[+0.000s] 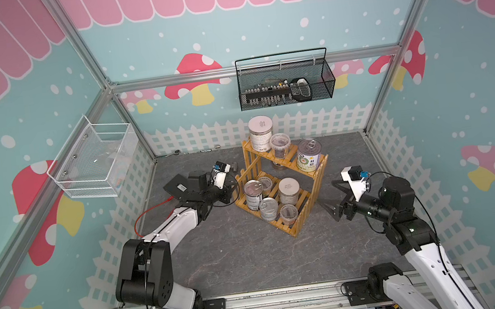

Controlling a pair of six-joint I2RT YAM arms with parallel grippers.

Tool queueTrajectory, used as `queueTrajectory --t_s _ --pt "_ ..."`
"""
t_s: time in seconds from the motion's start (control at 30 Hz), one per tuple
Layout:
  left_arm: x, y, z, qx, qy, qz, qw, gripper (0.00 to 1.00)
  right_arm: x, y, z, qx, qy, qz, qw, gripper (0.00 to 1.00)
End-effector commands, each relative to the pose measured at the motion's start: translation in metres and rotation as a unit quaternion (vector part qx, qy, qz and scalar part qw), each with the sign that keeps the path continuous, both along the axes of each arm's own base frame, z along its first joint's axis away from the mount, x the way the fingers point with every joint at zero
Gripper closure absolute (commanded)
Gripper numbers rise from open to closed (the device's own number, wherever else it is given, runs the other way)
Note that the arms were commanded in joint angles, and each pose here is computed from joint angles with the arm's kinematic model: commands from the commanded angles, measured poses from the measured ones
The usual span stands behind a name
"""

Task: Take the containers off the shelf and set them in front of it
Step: Adjust the shelf at the center of the board.

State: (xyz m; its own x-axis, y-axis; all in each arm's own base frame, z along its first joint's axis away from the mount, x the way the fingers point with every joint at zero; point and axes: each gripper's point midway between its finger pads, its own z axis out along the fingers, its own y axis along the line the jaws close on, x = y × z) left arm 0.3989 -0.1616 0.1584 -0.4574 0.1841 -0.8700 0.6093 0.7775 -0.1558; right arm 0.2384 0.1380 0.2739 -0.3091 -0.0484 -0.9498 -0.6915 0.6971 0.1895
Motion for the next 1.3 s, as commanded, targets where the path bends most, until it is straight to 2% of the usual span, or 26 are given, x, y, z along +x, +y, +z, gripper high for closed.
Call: queueTrajectory --t_s 0.0,0.17,0.43,0.57,0.73,0.87,1.2,1.27 --pt "-0.004 0.001 0.015 -0.027 -0.012 0.041 0.999 0.87 0.003 -0.006 -0.019 0.0 0.044 -0.035 0.998 0.01" --pt "-0.023 -0.007 0.022 -0.055 -0.018 0.079 0.995 0.87 0.006 -0.017 -0.042 -0.005 0.077 -0.101 0.992 0.01" --pt "-0.045 0.001 0.028 -0.077 -0.018 0.151 0.985 0.89 0.007 -0.007 -0.062 0.008 0.11 -0.147 0.983 0.01" --pt "-0.053 0.001 0.034 -0.085 -0.027 0.166 0.982 0.89 0.005 -0.003 -0.073 0.002 0.132 -0.181 0.975 0.02" --pt "-0.058 -0.004 0.034 -0.079 -0.026 0.159 0.984 0.89 0.002 0.014 -0.084 0.002 0.165 -0.205 0.965 0.15" --pt "-0.061 -0.007 0.038 -0.083 -0.028 0.155 0.984 0.89 0.0 0.021 -0.1 -0.029 0.184 -0.238 0.953 0.2" --pt "-0.066 -0.005 0.038 -0.074 -0.031 0.16 0.984 0.89 0.005 0.032 -0.121 -0.074 0.215 -0.304 0.925 0.47" --pt "-0.068 -0.004 0.038 -0.076 -0.031 0.161 0.983 0.89 0.006 0.033 -0.121 -0.078 0.213 -0.308 0.924 0.54"
